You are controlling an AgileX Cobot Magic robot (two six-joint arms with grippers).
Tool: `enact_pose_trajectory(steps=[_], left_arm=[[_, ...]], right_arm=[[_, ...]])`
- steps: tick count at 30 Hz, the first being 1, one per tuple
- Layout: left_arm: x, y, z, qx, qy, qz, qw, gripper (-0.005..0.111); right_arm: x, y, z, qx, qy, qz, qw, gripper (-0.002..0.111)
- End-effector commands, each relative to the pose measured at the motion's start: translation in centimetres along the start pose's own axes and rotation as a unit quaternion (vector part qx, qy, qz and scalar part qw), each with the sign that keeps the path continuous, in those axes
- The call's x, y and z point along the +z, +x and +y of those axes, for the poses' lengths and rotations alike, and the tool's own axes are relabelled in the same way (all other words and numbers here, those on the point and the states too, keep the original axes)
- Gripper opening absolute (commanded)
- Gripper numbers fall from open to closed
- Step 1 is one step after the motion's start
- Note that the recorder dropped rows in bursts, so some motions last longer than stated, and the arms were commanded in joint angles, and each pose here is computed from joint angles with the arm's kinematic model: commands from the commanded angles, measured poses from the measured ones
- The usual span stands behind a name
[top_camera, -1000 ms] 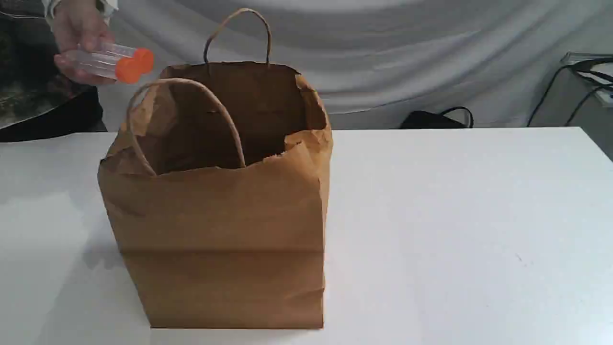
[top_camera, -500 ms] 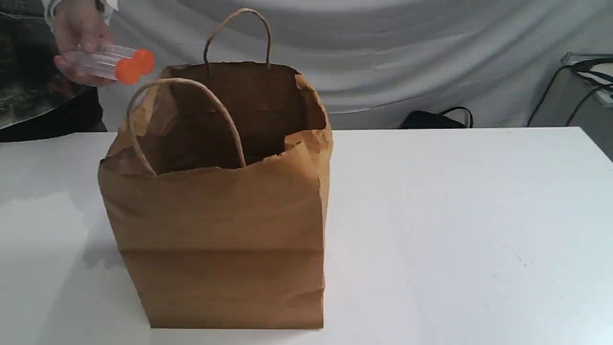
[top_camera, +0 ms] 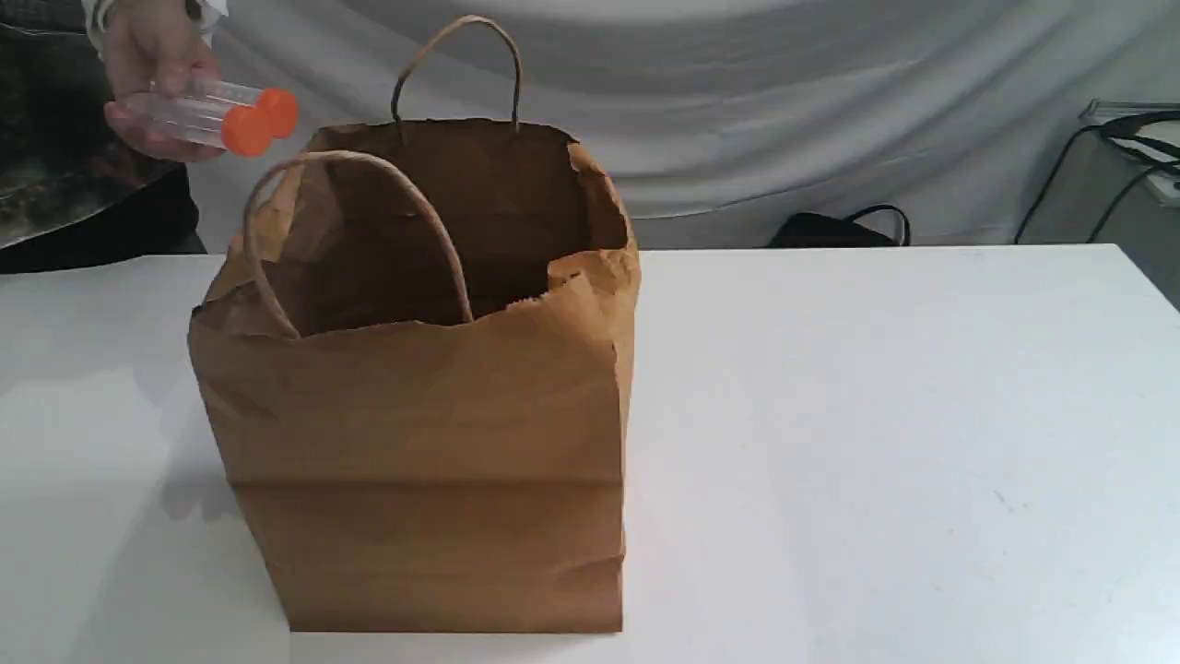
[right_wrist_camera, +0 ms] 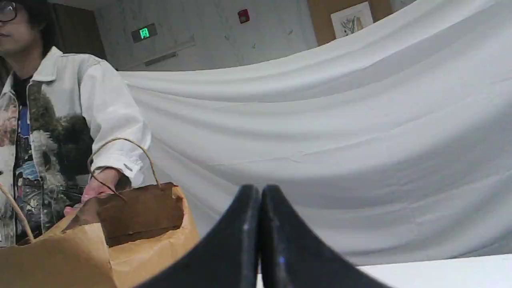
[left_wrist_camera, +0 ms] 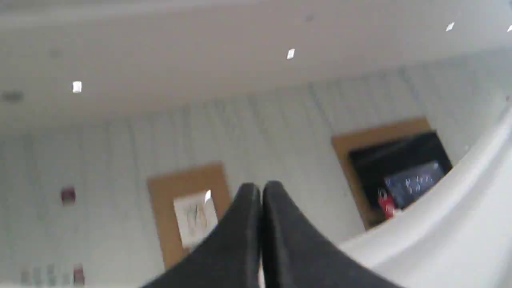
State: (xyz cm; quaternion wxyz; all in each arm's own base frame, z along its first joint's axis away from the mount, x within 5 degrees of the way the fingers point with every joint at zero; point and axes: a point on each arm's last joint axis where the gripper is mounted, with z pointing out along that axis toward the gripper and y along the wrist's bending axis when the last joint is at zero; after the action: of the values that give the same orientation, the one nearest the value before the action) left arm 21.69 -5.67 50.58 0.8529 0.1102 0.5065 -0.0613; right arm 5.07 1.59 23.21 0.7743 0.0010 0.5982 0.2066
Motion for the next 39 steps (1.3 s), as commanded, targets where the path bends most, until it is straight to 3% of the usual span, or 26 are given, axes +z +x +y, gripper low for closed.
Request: enact_pose_trajectory(steps=[1, 4, 7, 14, 17, 24, 28, 33, 39], left_arm=[[1.8, 0.5, 0.6, -0.046, -0.018, 0.028, 0.998, 0.0], [3.1, 1.1, 0.7, -0.044, -0.019, 0.066, 0.997, 0.0], [4.3, 1.6, 1.5, -0.042, -0.033, 0.159, 0.986, 0.0], [6.4, 1.1, 3.7, -0.023, -0.063, 0.344, 0.937, 0.0], [7.0, 1.6, 3.6, 0.019, -0.038, 0.402, 0.914, 0.0], [7.6, 3.8, 2.6, 0.134, 0.094, 0.462, 0.872, 0.0], [7.8, 5.8, 2.3, 0.136, 0.121, 0.5, 0.847, 0.0], [8.3, 9.4, 2.1, 0.13, 0.152, 0.566, 0.8, 0.0], [10.2, 13.2, 2.0, 0.143, 0.172, 0.587, 0.778, 0.0]], right_arm=[[-0.1, 0.1, 0.0, -0.003, 0.001, -0.001, 1.0, 0.0], [-0.1, 0.1, 0.0, -0.003, 0.001, -0.001, 1.0, 0.0], [-0.1, 0.1, 0.0, -0.003, 0.001, -0.001, 1.0, 0.0], [-0.1, 0.1, 0.0, -0.003, 0.001, -0.001, 1.0, 0.0], [-0.1, 0.1, 0.0, -0.001, 0.001, -0.001, 1.0, 0.0], [-0.1, 0.1, 0.0, 0.002, 0.001, -0.001, 1.0, 0.0], [-0.1, 0.1, 0.0, 0.002, 0.001, -0.001, 1.0, 0.0], [-0.1, 0.1, 0.0, 0.002, 0.001, -0.001, 1.0, 0.0], [-0.1, 0.1, 0.0, 0.006, 0.001, -0.001, 1.0, 0.0]])
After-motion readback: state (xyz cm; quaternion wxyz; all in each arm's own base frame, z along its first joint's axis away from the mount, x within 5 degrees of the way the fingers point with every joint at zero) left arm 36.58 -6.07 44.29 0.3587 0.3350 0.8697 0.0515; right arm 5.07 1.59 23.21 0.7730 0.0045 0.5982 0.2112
